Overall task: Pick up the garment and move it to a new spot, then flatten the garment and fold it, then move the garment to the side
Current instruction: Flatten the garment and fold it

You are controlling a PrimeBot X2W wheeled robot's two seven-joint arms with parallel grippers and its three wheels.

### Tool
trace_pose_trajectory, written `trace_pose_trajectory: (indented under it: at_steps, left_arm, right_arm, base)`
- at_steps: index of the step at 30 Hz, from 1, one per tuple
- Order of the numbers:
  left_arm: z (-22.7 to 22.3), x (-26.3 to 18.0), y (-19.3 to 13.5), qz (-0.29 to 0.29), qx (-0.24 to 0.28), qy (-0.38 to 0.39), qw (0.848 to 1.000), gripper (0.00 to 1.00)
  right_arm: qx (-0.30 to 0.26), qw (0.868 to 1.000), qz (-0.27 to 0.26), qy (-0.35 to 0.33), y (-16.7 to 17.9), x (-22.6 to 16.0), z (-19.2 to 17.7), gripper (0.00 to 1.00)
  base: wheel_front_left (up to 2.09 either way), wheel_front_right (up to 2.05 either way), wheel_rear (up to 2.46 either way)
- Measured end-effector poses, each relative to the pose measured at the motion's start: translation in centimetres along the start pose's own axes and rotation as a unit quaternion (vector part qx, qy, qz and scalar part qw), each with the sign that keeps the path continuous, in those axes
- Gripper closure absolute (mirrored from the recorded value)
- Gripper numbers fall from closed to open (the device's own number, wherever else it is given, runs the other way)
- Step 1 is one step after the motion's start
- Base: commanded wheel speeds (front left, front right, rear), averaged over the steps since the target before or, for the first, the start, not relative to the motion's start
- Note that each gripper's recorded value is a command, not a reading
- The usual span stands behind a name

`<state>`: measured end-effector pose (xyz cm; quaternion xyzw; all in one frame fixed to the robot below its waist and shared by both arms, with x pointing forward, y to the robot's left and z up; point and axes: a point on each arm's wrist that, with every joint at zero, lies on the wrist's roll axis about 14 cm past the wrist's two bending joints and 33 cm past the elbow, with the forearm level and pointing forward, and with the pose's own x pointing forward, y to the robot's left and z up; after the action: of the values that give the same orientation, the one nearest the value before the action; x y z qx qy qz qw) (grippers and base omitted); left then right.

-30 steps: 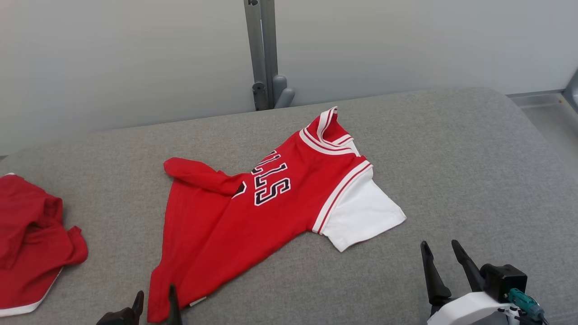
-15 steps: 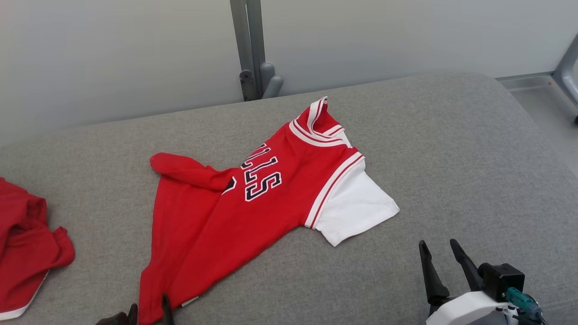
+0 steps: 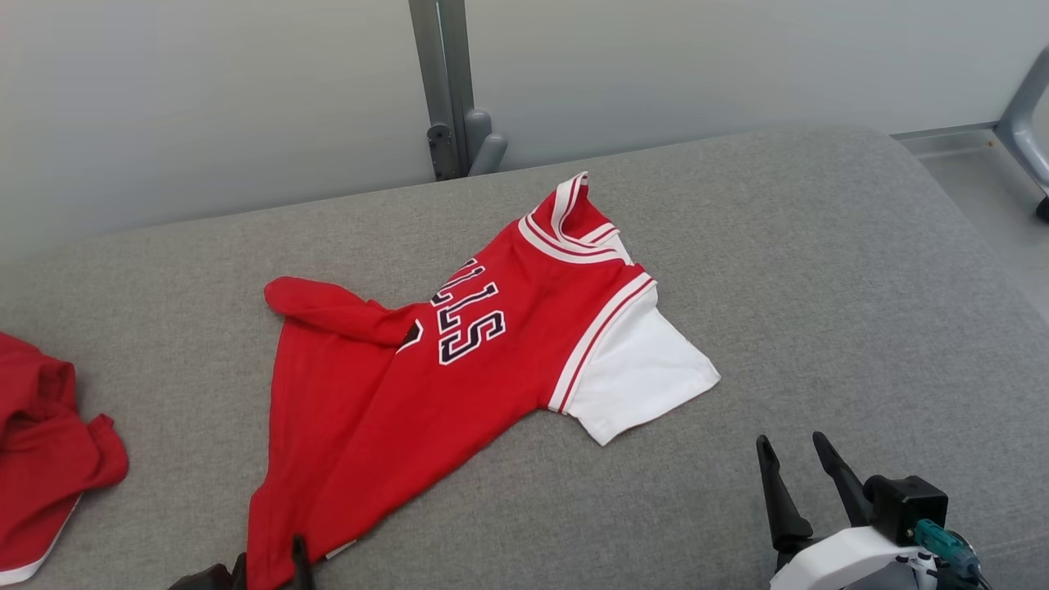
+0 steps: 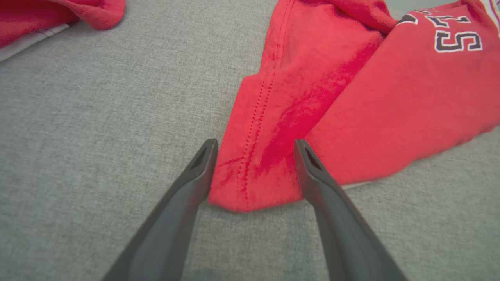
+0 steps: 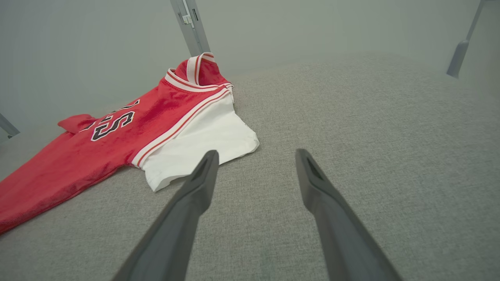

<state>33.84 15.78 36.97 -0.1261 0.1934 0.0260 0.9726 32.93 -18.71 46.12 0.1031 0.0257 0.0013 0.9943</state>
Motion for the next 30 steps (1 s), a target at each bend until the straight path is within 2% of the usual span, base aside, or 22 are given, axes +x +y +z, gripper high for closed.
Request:
trace_pose_trajectory:
  at_steps: [3,4,5,7,8,9,10,21,30]
  left_arm:
    - [-0.1,0.0,-0.1,-0.002,0.0,0.001,1.0,0.0]
    - [0.0,0.1,-0.1,-0.004,-0.001,0.001,1.0,0.06]
    - [0.1,0.1,-0.2,-0.006,-0.001,-0.001,1.0,0.25]
    - [0.2,0.1,-0.2,-0.007,0.0,-0.003,1.0,0.53]
    - [0.2,0.1,-0.2,-0.007,0.002,-0.003,1.0,0.8]
    - [0.2,0.1,-0.2,-0.008,0.003,-0.003,1.0,0.8]
    - [0.3,0.1,-0.2,-0.008,0.003,-0.004,1.0,1.0]
    - [3.0,1.2,-0.7,-0.018,-0.008,-0.044,0.999,1.0]
    - [6.2,5.0,-0.1,0.005,-0.009,-0.073,0.997,1.0]
  right_arm:
    - [0.0,1.0,-0.001,0.0,0.0,0.0,0.0,0.0]
    - [0.0,1.0,-0.001,0.0,-0.1,0.0,0.0,0.0]
    - [0.0,1.0,-0.001,0.0,-0.1,0.0,0.0,0.0]
    - [0.0,1.0,0.0,0.001,0.0,0.0,-0.1,0.0]
    - [0.0,1.0,0.0,0.001,0.0,0.0,-0.1,0.0]
    - [0.0,1.0,0.001,0.002,0.1,0.0,-0.1,0.0]
    - [0.0,1.0,0.001,0.002,0.1,0.0,-0.1,0.0]
    - [-0.002,1.0,0.0,0.017,0.0,0.1,-1.0,0.0]
    - [-0.002,0.999,0.001,0.032,0.0,1.7,-1.7,0.0]
  base:
    - [0.0,0.0,0.0]
    - [0.0,0.0,0.0]
    - [0.0,0.0,0.0]
    - [0.0,0.0,0.0]
    - [0.0,0.0,0.0]
    - [0.0,0.0,0.0]
    - [0.0,0.0,0.0]
    - [0.0,0.0,0.0]
    - [0.0,0.0,0.0]
